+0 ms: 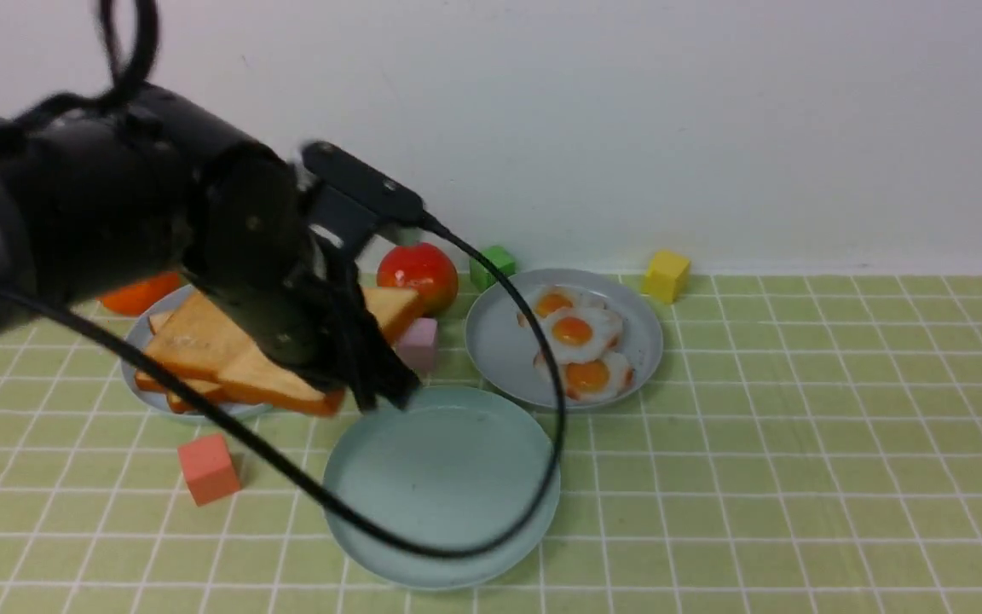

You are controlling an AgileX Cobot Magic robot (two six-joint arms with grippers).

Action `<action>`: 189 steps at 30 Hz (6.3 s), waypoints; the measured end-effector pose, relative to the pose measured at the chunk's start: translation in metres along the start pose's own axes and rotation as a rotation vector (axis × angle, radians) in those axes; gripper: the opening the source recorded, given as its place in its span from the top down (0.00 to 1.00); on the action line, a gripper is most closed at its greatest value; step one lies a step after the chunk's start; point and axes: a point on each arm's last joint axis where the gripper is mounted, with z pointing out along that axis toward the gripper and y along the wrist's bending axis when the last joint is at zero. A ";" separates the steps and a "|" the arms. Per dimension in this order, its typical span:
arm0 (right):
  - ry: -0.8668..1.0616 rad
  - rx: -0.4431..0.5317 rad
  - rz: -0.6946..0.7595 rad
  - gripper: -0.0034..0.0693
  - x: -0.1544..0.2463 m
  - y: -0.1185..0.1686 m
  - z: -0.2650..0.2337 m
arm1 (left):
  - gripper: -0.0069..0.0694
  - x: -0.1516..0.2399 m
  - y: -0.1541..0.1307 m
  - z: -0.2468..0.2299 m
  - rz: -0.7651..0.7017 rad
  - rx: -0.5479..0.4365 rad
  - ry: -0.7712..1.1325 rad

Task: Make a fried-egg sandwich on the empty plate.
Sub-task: Use the left arm to put a slice of bread into the empty plate in the middle, then use the right arm to grab a fried egg, then use the right arm to place the fried egg on the slice of bread in the middle, then use the left arm to grab a slice of bread

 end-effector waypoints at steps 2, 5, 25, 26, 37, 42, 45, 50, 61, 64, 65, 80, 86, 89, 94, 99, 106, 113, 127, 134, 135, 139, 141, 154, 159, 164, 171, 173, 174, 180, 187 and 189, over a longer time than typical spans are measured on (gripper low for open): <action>0.000 0.000 0.000 0.90 0.000 0.000 0.000 | 0.82 0.002 -0.029 0.008 0.064 0.044 0.015; 0.004 -0.001 0.000 0.89 0.000 0.000 0.000 | 0.82 0.001 -0.057 0.023 0.147 0.068 0.010; 0.080 -0.007 -0.004 0.80 0.006 0.000 0.001 | 0.45 0.009 -0.073 0.070 0.235 0.041 0.084; 0.082 -0.004 0.006 0.76 0.005 -0.001 0.003 | 0.39 0.009 -0.072 0.068 0.216 0.037 0.087; 0.113 0.045 0.198 0.48 -0.026 -0.037 0.086 | 0.60 0.002 -0.036 -0.102 -0.122 0.053 -0.263; 0.179 0.049 0.316 0.47 -0.041 -0.062 0.152 | 0.93 0.049 -0.017 -0.186 -0.191 0.076 -0.473; 0.228 0.040 0.382 0.47 -0.049 -0.076 0.189 | 0.93 0.084 -0.016 -0.202 -0.217 0.109 -0.544; 0.283 0.047 0.531 0.47 -0.056 -0.115 0.248 | 0.93 0.144 -0.020 -0.205 -0.258 0.187 -0.699; 0.271 0.031 0.703 0.45 -0.062 -0.168 0.342 | 0.93 0.171 -0.029 -0.190 -0.312 0.280 -0.849; 0.269 0.031 0.705 0.43 -0.062 -0.179 0.366 | 0.93 0.170 -0.029 -0.192 -0.314 0.284 -0.867; 0.269 0.031 0.706 0.43 -0.061 -0.182 0.372 | 0.93 0.169 -0.029 -0.192 -0.314 0.285 -0.872; 0.271 0.068 0.757 0.42 -0.042 -0.211 0.415 | 0.93 0.169 -0.029 -0.193 -0.316 0.288 -0.885; 0.231 0.088 0.782 0.42 -0.041 -0.217 0.419 | 0.93 0.169 -0.029 -0.193 -0.316 0.288 -0.885; 0.225 0.086 0.803 0.42 -0.038 -0.218 0.422 | 0.93 0.169 -0.029 -0.193 -0.316 0.288 -0.885; 0.201 0.072 0.813 0.42 -0.038 -0.219 0.425 | 0.93 0.169 -0.029 -0.193 -0.326 0.298 -0.883; 0.177 0.053 0.826 0.42 -0.039 -0.221 0.431 | 0.93 0.169 -0.029 -0.193 -0.329 0.300 -0.883; 0.178 0.050 0.806 0.44 -0.038 -0.221 0.431 | 0.93 0.169 -0.029 -0.193 -0.331 0.302 -0.882; 0.184 0.049 0.780 0.67 -0.036 -0.222 0.433 | 0.92 0.169 -0.029 -0.193 -0.331 0.302 -0.882; 0.127 -0.156 0.658 0.87 -0.092 -0.188 0.385 | 0.92 0.179 -0.030 -0.181 -0.299 0.251 -0.718; 0.195 -0.338 0.520 0.87 -0.117 -0.114 0.329 | 0.91 0.181 -0.027 -0.179 -0.261 0.203 -0.697; 0.218 -0.356 0.506 0.87 -0.112 -0.100 0.327 | 0.91 0.181 -0.027 -0.179 -0.259 0.201 -0.697; 0.298 -0.401 0.491 0.87 -0.081 -0.057 0.333 | 0.91 0.181 -0.027 -0.179 -0.257 0.198 -0.698; 0.320 -0.407 0.490 0.87 -0.068 -0.042 0.341 | 0.91 0.181 -0.027 -0.180 -0.256 0.198 -0.699; 0.343 -0.324 0.645 0.87 -0.021 -0.045 0.399 | 0.89 0.182 -0.027 -0.179 -0.256 0.196 -0.690; 0.340 -0.288 0.650 0.84 -0.015 -0.050 0.405 | 0.89 0.182 -0.027 -0.179 -0.254 0.194 -0.688; 0.325 -0.229 0.601 0.62 -0.014 -0.061 0.406 | 0.89 0.182 -0.027 -0.179 -0.254 0.193 -0.688; 0.358 -0.241 0.555 0.45 -0.023 -0.087 0.384 | 0.88 0.182 -0.027 -0.179 -0.254 0.194 -0.686; 0.373 -0.248 0.516 0.51 -0.039 -0.094 0.357 | 0.87 0.182 -0.027 -0.178 -0.260 0.197 -0.679; 0.381 -0.251 0.507 0.53 -0.042 -0.095 0.351 | 0.87 0.182 -0.027 -0.178 -0.266 0.200 -0.676; 0.471 -0.096 0.234 0.88 -0.081 -0.077 0.244 | 0.87 0.161 -0.036 -0.139 -0.346 0.210 -0.465; 0.385 0.101 0.105 0.95 -0.092 -0.049 0.141 | 0.88 0.121 -0.045 -0.088 -0.337 0.171 -0.234; 0.355 0.113 0.098 0.95 -0.087 -0.044 0.122 | 0.90 0.108 -0.041 -0.080 -0.343 0.154 -0.213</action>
